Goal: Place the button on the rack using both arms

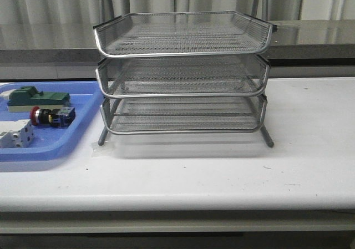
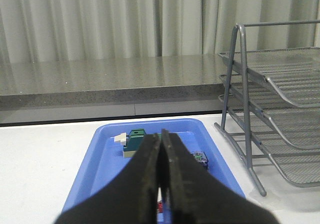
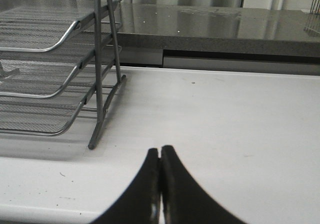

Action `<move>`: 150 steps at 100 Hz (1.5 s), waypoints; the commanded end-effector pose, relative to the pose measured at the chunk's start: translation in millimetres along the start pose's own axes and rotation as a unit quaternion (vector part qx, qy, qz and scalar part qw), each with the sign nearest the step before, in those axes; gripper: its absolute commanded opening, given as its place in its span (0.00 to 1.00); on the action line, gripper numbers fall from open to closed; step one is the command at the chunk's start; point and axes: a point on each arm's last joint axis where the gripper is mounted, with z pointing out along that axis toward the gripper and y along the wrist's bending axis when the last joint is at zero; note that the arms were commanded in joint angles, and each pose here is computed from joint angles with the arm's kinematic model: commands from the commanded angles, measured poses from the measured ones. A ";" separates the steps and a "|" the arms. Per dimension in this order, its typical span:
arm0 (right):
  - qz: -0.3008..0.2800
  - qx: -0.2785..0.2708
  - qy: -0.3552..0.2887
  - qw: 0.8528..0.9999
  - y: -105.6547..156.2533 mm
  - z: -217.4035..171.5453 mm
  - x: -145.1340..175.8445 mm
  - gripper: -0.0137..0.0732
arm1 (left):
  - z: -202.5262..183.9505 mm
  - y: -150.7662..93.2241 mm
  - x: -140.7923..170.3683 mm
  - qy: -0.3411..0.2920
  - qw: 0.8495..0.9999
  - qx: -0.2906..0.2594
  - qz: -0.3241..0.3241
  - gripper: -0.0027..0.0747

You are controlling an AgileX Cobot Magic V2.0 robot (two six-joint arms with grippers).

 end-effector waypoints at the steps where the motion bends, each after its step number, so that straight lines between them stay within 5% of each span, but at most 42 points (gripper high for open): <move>1: -0.008 -0.001 -0.049 0.999 0.3 -1.6 -7.8 0.03 | -2.0 0.0 1.0 -0.043 0.999 0.002 -0.009 0.01; 75: -0.008 -0.001 -0.053 0.999 0.4 -1.6 -8.5 0.03 | -2.0 0.0 1.0 -0.043 0.999 0.002 -0.009 0.01; 110: 0.021 -0.005 -0.109 0.994 0.6 -8.4 -37.2 0.03 | -2.0 0.0 1.0 -0.043 0.999 0.002 -0.009 0.01; 150: 0.049 -0.005 0.089 0.995 1.3 -11.7 -122.6 0.03 | -2.0 0.0 1.0 -0.043 0.999 0.002 -0.009 0.01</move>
